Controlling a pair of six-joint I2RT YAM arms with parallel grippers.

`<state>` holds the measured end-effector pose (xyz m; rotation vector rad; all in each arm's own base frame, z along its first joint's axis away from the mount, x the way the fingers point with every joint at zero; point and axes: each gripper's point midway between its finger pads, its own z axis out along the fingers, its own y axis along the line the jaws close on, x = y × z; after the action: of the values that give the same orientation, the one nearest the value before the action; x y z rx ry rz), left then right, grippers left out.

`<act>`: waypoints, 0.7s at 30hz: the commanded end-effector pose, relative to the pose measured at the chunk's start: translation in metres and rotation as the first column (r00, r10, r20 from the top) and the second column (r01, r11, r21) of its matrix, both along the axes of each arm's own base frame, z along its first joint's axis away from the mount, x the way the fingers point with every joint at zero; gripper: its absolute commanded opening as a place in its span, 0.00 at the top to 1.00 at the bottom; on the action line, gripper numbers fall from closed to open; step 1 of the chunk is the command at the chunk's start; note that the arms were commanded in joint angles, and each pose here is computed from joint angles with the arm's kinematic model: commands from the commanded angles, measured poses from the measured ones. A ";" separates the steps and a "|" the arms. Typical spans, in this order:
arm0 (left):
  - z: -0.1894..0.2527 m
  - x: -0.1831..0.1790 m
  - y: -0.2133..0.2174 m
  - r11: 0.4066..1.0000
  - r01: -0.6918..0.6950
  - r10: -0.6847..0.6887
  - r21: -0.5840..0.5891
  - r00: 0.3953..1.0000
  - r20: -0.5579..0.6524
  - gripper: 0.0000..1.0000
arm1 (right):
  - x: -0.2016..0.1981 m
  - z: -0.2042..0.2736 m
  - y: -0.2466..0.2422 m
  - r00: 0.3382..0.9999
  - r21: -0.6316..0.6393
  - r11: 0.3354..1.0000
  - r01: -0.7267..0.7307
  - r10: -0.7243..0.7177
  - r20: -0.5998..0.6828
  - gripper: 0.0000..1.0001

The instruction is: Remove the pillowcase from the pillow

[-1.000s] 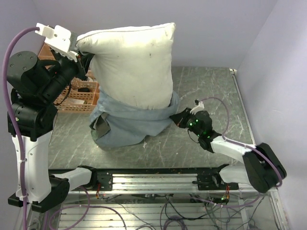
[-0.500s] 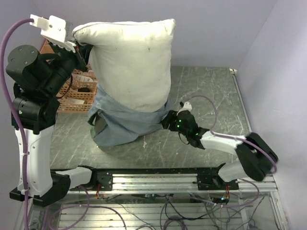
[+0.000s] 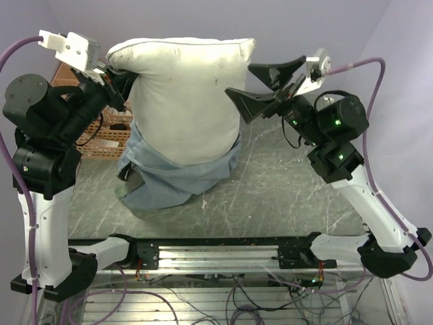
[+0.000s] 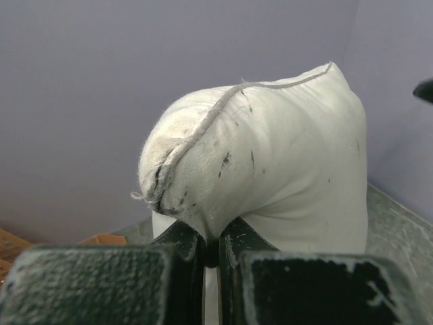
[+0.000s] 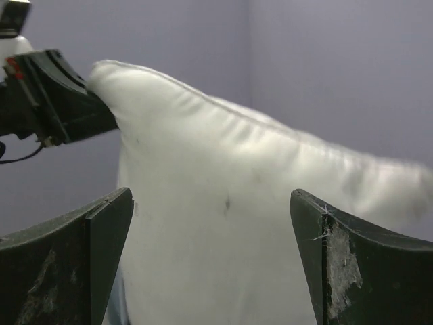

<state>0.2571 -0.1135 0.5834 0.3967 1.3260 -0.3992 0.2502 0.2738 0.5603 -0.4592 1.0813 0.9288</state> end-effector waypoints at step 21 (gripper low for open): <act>-0.035 -0.010 -0.035 0.970 0.230 -0.220 0.073 0.968 -0.118 0.93 | -0.017 0.006 0.094 0.839 -0.414 0.910 0.000 0.225 0.496 0.00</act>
<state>0.2591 -0.1401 0.5474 0.5369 1.4219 -0.5178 0.2504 0.3786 0.5368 -1.0437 0.8788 0.6948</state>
